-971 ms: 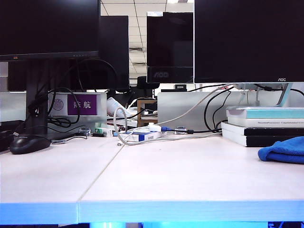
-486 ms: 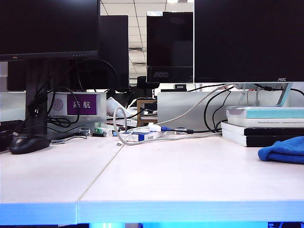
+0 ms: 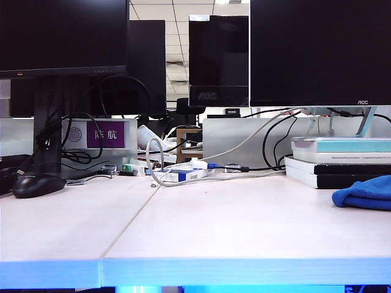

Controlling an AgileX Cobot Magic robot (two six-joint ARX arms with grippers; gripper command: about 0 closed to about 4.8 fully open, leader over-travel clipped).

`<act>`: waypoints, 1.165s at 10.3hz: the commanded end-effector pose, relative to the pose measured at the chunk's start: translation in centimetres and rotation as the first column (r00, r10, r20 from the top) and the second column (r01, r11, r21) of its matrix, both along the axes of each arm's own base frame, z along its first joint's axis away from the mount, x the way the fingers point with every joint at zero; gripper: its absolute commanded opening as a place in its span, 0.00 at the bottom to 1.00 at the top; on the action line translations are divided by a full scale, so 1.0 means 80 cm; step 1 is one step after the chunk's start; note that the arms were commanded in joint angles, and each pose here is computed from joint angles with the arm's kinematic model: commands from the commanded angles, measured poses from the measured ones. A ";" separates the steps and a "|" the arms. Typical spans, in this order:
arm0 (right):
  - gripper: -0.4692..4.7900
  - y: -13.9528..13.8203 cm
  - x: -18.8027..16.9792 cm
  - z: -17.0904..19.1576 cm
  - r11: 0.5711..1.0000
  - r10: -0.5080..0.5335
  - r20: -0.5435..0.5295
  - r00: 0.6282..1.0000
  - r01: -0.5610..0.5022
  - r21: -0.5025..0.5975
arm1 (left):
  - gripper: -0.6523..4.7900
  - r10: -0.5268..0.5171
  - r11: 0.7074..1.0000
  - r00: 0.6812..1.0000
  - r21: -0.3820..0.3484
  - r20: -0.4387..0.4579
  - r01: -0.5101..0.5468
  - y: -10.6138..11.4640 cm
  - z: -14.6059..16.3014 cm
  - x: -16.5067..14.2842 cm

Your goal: Wipe the table from right to left using the rag.

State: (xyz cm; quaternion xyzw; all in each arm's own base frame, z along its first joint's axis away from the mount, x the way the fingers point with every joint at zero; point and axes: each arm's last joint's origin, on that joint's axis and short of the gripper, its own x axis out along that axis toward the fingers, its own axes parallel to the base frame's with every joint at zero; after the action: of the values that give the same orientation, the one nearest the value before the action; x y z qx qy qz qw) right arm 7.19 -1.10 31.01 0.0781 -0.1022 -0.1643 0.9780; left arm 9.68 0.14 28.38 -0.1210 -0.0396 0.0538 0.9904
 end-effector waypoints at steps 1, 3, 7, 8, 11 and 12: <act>0.08 -0.001 0.035 0.092 1.000 0.008 -0.084 0.996 -0.008 0.003 | 0.11 -0.095 0.993 0.989 0.053 -0.117 0.102 -0.005 0.093 0.050; 0.08 0.001 0.067 0.130 0.998 0.059 -0.151 0.987 -0.060 0.004 | 0.11 -0.258 0.961 0.947 0.046 -0.194 0.271 -0.012 0.132 0.078; 0.08 0.011 0.151 0.185 0.916 0.384 -0.364 0.849 -0.399 0.035 | 0.11 -0.573 0.794 0.781 0.065 -0.247 0.604 -0.058 0.207 0.092; 0.08 0.010 0.170 0.181 0.917 0.383 -0.482 0.788 -0.387 0.095 | 0.11 -0.624 0.742 0.732 0.085 -0.272 0.665 -0.072 0.216 0.089; 0.08 0.009 0.214 0.143 0.917 0.385 -0.722 0.575 -0.327 0.229 | 0.11 -0.748 0.566 0.565 0.110 -0.348 0.817 -0.100 0.228 0.085; 0.08 0.009 0.232 0.112 0.916 0.388 -0.815 0.430 -0.278 0.289 | 0.11 -0.764 0.512 0.520 0.131 -0.382 0.849 -0.114 0.227 0.083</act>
State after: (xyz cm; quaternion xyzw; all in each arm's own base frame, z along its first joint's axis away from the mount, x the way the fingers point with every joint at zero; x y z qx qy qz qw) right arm 25.72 -0.43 40.36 0.0576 0.3992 0.0102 0.9150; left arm 16.44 -8.84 46.55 0.0249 0.1532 -0.4026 0.9021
